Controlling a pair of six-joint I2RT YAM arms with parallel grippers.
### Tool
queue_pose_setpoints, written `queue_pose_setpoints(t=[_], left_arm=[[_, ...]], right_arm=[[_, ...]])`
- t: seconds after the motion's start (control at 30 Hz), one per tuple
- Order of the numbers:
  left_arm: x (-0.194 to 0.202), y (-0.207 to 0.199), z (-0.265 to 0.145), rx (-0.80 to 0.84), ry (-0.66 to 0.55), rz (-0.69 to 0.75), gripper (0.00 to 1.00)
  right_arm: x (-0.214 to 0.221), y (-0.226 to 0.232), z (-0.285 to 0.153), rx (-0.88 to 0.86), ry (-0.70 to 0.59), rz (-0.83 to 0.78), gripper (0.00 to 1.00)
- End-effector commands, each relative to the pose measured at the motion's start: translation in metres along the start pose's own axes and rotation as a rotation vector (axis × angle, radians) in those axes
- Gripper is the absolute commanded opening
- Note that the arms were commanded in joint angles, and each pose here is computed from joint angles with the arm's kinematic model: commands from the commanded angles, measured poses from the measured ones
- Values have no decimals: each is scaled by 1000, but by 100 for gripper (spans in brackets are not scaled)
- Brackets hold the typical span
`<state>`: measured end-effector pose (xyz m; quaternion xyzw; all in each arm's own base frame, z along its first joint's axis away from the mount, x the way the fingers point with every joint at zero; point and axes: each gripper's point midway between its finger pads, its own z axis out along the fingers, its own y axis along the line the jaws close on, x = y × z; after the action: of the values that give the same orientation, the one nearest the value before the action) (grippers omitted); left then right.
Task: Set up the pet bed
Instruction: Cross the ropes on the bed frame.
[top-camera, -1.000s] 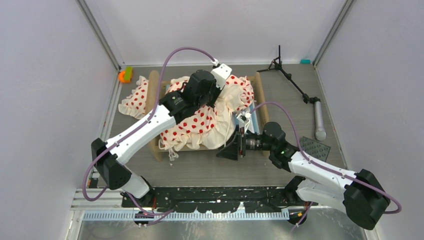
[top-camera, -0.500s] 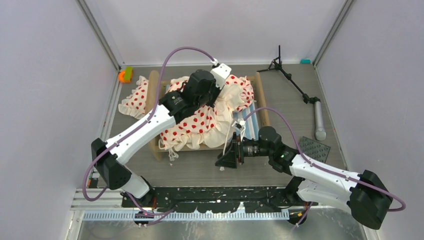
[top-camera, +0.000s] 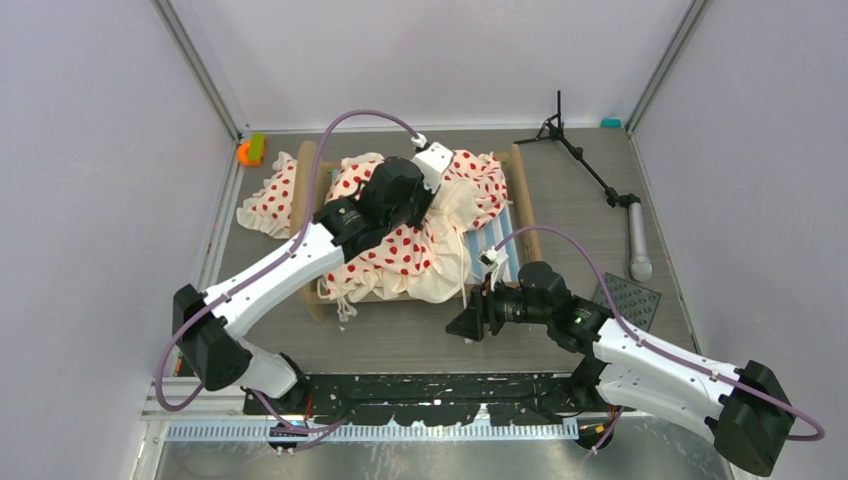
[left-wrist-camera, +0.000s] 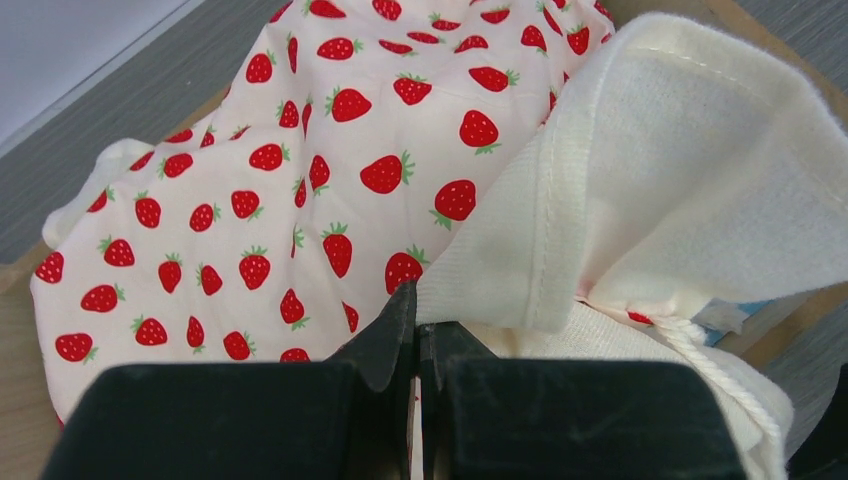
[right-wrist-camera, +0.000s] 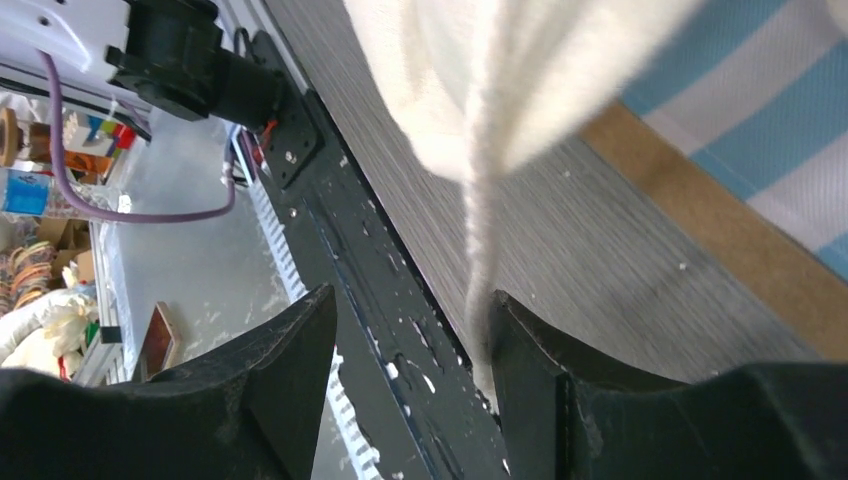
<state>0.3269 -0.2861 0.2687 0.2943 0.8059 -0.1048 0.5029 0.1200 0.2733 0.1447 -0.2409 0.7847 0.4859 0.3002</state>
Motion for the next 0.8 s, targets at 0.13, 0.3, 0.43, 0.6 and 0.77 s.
queue_pose_setpoints(t=[0.13, 0.3, 0.43, 0.6, 0.77], left_arm=[[-19, 10, -20, -27, -117, -64, 0], [-23, 12, -22, -31, -125, -63, 0], [-24, 13, -24, -34, -126, -61, 0], [-23, 12, -23, -31, -117, -55, 0], [-21, 12, -22, -31, -111, -53, 0]], right_arm=[[27, -9, -15, 121, 173, 51, 61], [26, -25, -41, 345, 210, 122, 67], [11, -34, -56, 473, 149, 142, 71], [-8, -37, -73, 584, 140, 118, 78], [-35, -44, -96, 730, 68, 95, 80]])
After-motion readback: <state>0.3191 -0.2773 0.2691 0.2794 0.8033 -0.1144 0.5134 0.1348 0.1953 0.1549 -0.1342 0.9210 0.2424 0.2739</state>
